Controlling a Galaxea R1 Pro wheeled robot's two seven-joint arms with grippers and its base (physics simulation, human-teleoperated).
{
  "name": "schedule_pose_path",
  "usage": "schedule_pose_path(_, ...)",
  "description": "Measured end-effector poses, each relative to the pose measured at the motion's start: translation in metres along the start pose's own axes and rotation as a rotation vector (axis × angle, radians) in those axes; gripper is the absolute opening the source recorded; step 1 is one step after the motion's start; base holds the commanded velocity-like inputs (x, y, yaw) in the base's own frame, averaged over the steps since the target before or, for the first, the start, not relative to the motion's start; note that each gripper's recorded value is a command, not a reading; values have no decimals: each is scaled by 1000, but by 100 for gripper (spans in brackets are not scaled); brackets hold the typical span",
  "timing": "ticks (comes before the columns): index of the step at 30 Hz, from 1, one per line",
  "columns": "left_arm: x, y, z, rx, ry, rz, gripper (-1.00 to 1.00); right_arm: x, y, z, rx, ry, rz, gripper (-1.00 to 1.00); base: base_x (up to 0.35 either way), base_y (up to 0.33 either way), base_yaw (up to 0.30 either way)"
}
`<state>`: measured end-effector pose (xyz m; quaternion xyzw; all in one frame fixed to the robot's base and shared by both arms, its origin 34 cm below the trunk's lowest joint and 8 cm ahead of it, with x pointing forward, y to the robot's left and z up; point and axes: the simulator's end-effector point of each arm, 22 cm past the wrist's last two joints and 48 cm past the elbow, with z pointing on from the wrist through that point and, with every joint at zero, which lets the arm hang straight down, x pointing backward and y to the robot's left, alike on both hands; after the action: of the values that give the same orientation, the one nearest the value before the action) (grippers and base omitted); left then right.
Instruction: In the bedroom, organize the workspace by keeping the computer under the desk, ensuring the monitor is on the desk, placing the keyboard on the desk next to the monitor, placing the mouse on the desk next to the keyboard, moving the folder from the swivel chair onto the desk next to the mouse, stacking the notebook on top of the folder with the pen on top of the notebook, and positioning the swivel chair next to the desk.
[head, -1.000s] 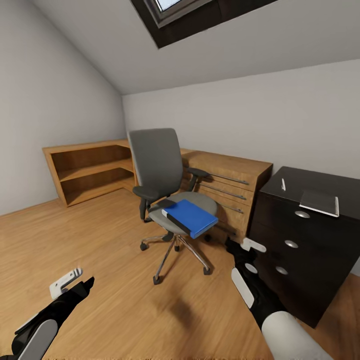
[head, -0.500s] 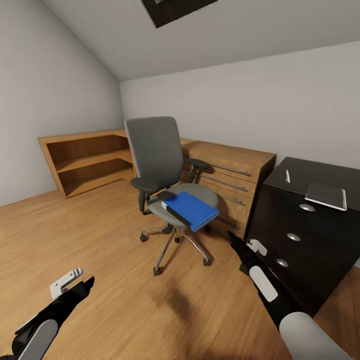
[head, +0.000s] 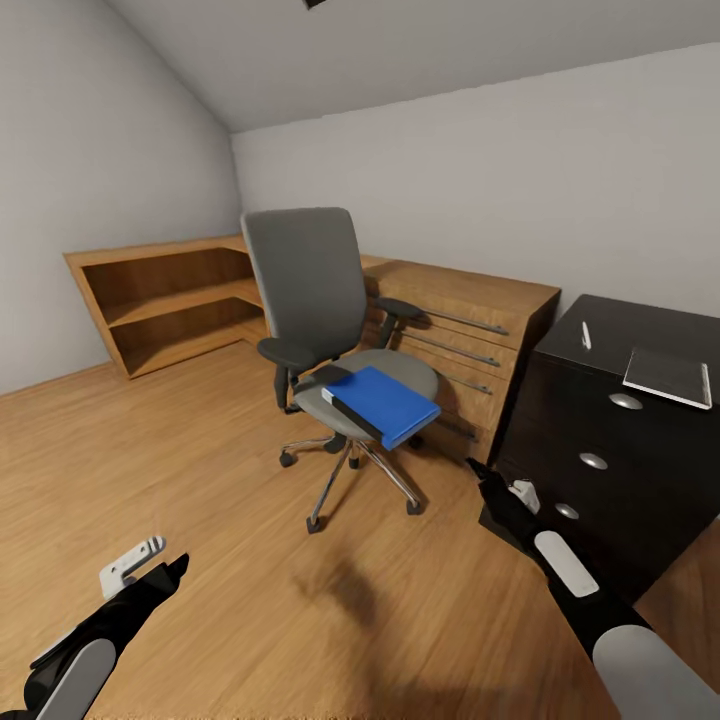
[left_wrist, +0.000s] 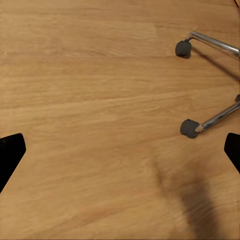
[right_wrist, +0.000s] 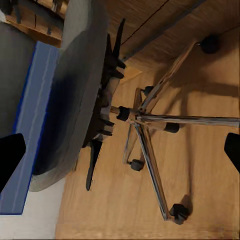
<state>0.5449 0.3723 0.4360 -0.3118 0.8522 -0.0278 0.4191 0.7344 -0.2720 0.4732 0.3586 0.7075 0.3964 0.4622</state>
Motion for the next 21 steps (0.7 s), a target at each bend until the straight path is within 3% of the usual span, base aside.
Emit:
schedule_pose_path(1,2,1,1,-2,4,2,100,9,-7,-2,-8,44,65,100,0,0,0)
schedule_pose_path(4,7,3,4,-9,14,4,100,23,-20,-4,-3,97,145,100,0,0,0)
schedule_pose_path(7,12,5,7,-15,24,7,100,30,-26,-4,-9,123,191,100,0,0,0)
schedule_pose_path(16,23,10,15,-30,49,14,100,43,-27,-2,-57,153,233,100,0,0,0)
schedule_pose_path(21,23,10,15,-30,49,14,100,62,-5,-4,-129,228,266,100,0,0,0)
